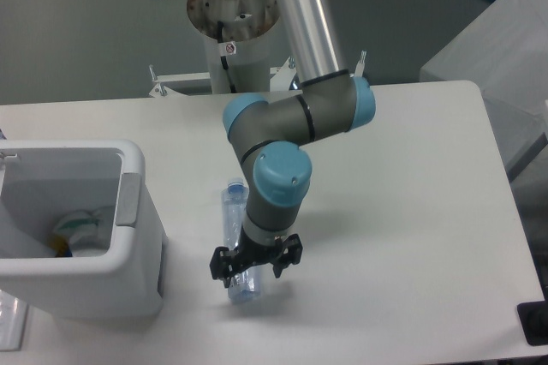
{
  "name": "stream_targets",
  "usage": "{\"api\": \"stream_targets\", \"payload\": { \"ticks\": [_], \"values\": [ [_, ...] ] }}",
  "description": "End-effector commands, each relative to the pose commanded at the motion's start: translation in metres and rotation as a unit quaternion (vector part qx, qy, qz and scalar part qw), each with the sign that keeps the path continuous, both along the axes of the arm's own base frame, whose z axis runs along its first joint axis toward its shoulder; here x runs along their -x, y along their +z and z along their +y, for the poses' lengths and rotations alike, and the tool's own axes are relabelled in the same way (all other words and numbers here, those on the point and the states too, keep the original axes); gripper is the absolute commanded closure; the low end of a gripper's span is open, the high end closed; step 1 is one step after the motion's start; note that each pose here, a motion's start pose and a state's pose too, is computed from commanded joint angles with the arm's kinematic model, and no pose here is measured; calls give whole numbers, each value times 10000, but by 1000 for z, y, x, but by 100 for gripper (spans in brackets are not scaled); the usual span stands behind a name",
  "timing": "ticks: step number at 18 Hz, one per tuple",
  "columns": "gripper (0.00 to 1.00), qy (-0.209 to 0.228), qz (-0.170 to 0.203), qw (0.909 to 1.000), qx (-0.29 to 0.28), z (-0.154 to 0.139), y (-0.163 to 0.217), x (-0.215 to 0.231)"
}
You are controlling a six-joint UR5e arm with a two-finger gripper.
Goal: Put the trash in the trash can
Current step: 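Move the gripper back and lower it onto the clear water bottle, then grasp the water bottle and lift it upright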
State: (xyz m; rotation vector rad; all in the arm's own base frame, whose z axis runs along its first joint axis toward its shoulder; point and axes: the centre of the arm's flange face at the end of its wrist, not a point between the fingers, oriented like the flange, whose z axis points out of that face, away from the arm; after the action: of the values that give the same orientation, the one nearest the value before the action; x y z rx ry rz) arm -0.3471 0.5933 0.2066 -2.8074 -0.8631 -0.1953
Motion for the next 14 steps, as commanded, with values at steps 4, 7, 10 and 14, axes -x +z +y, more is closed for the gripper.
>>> {"api": "stream_targets", "payload": {
  "ticks": [4,7,10,14],
  "values": [
    [0,-155,22,9999,30,5,-7,-3],
    [0,-304,57,9994,134,6,-17,-5],
    [1,-331,75,9993,165,6,-20,-5],
    [23,-330,75,9993,187,6,-22,-4]
  ]
}}
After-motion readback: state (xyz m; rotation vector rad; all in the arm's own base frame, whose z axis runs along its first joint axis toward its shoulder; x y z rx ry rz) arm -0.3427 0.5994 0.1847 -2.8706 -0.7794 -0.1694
